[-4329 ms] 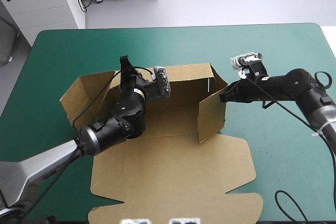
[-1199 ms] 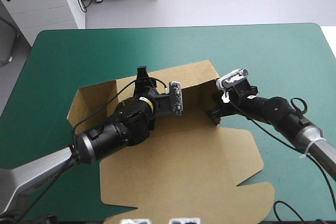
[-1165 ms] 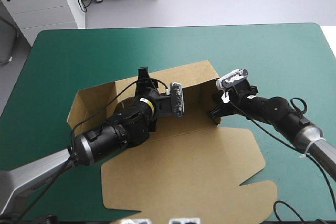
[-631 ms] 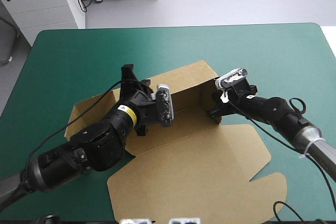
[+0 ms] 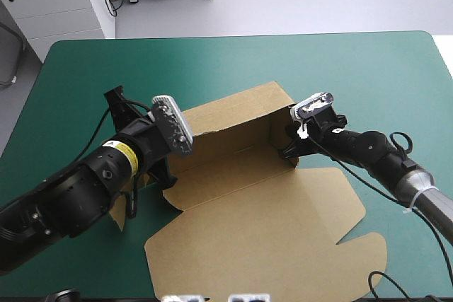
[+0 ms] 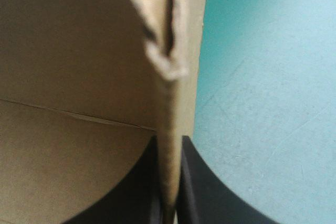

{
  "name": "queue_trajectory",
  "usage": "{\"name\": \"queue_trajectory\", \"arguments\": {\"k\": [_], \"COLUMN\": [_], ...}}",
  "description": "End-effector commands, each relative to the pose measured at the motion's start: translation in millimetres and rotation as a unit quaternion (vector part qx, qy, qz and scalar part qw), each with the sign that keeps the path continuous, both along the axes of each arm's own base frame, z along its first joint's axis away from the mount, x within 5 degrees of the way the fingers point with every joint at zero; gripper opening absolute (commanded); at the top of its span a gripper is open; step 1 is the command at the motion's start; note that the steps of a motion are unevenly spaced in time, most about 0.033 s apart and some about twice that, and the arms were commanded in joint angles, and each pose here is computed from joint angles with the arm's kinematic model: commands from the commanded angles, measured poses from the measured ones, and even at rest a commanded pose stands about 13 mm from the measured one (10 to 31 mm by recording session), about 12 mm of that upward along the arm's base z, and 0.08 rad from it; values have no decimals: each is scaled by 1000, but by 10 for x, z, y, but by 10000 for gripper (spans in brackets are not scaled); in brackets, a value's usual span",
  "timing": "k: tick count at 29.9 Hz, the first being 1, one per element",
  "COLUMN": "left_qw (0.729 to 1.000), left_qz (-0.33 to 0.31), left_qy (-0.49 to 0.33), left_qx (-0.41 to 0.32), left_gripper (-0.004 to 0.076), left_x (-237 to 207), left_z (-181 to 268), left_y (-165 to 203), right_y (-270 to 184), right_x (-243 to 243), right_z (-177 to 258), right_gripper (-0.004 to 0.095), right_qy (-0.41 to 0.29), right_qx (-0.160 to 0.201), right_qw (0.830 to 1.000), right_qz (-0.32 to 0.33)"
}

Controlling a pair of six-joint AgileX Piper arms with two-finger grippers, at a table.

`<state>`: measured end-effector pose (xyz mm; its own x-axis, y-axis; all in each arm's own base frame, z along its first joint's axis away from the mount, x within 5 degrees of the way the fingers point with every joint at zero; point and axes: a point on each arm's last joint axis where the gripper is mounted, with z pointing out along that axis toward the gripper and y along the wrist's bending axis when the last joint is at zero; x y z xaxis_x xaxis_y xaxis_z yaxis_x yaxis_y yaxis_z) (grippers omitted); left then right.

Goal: Fold the box

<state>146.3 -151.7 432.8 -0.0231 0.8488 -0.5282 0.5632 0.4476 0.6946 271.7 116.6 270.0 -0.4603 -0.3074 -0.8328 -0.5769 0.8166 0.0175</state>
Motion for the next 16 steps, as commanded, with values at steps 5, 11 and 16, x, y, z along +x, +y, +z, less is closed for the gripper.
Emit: {"name": "queue_trajectory", "arguments": {"k": [5,11,16], "left_qw": [994,977,947], "left_qz": [38,135,236], "left_qy": [47,115,128], "left_qx": [-91,-120,-179], "left_gripper": [17,17,17], "left_x": [20,209,323], "left_z": [335,249,237], "left_y": [420,817,1250], "right_y": [-13,-11,-3], "right_x": [1,-5,-14], "right_z": [208,212,207], "right_gripper": [-4,-4,-4], "right_qy": [-30,-29,-25], "right_qx": [26,27,27], "right_qw": [999,999,999], "right_qz": [-16,-14,-8]}}
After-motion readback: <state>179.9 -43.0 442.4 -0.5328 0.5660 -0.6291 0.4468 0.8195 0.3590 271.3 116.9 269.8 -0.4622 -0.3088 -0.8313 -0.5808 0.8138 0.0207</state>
